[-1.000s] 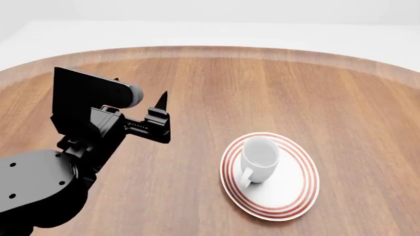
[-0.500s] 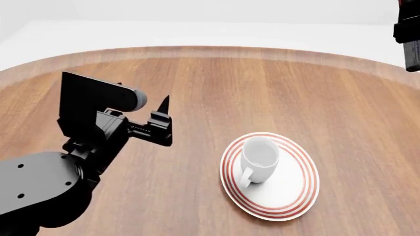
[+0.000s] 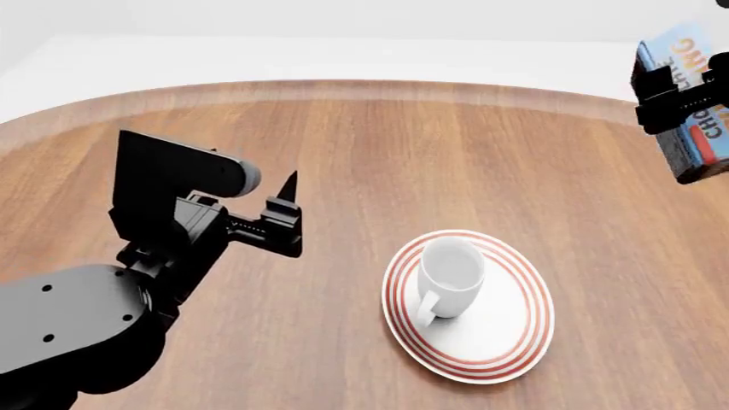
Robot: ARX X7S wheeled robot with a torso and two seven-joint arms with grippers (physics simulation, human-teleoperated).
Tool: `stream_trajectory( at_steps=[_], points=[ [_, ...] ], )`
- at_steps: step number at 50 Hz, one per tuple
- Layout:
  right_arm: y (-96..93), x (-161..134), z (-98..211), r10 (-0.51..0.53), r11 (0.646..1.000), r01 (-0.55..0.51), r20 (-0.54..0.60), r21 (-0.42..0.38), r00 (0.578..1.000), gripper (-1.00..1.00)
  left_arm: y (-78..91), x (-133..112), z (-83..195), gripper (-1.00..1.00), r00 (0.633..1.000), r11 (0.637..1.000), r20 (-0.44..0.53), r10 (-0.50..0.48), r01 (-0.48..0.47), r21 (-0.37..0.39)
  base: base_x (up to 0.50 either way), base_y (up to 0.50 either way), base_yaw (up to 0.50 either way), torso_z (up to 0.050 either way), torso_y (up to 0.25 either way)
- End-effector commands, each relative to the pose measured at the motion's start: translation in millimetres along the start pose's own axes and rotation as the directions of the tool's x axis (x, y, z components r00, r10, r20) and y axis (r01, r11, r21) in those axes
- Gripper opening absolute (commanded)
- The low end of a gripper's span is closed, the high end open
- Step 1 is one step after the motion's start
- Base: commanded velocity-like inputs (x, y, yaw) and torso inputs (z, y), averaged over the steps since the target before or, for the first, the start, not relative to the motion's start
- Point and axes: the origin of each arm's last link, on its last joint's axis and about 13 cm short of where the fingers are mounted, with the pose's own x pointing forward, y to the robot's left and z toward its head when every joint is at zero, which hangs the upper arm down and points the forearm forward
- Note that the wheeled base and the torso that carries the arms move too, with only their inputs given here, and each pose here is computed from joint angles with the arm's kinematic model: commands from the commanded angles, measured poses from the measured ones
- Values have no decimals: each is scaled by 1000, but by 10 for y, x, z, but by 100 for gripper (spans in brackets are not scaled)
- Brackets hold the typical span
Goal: Pick up the white mug and put it on the plate, and put the chocolate pudding to the right of the plate.
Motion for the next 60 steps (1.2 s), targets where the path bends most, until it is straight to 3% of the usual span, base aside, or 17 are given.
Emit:
stream_trajectory(
  at_steps=[1,6,11,28,32,36,39,42,60],
  points=[
    [124,112,-72,125,990,-130,-91,-51,988,-100,-30,34,2,100,999,999,27,-31,32,-13,0,0,0,0,0],
    [153,163,-254,189,982,-189,-122,13,974,-100,-23,32,0,100,999,999,26,-30,30,-12,0,0,0,0,0],
    [192,184,-397,222,975,-224,-164,10,961,-100,-20,36,-7,100,999,1000,26,-29,29,-13,0,0,0,0,0],
    [224,355,-712,185,976,-159,-185,148,965,-100,-27,25,-30,100,999,1000,19,-27,28,-15,0,0,0,0,1],
    [207,376,-742,160,967,-121,-169,223,973,-100,-26,24,-34,100,999,999,19,-27,27,-17,0,0,0,0,0],
    [209,398,-808,159,963,-114,-174,245,972,-100,-26,26,-42,100,999,999,17,-27,27,-19,0,0,0,0,0],
    [204,409,-840,165,946,-113,-152,305,974,-100,-23,25,-45,100,999,999,18,-26,27,-20,0,0,0,0,0],
    [216,421,-902,164,902,-105,-109,419,980,-100,-27,26,-45,100,999,999,18,-27,28,-21,0,0,0,0,0],
    [218,488,-1176,105,926,-15,-217,378,970,-100,-29,32,-58,100,1000,999,15,-28,28,-22,0,0,0,0,0]
  ],
)
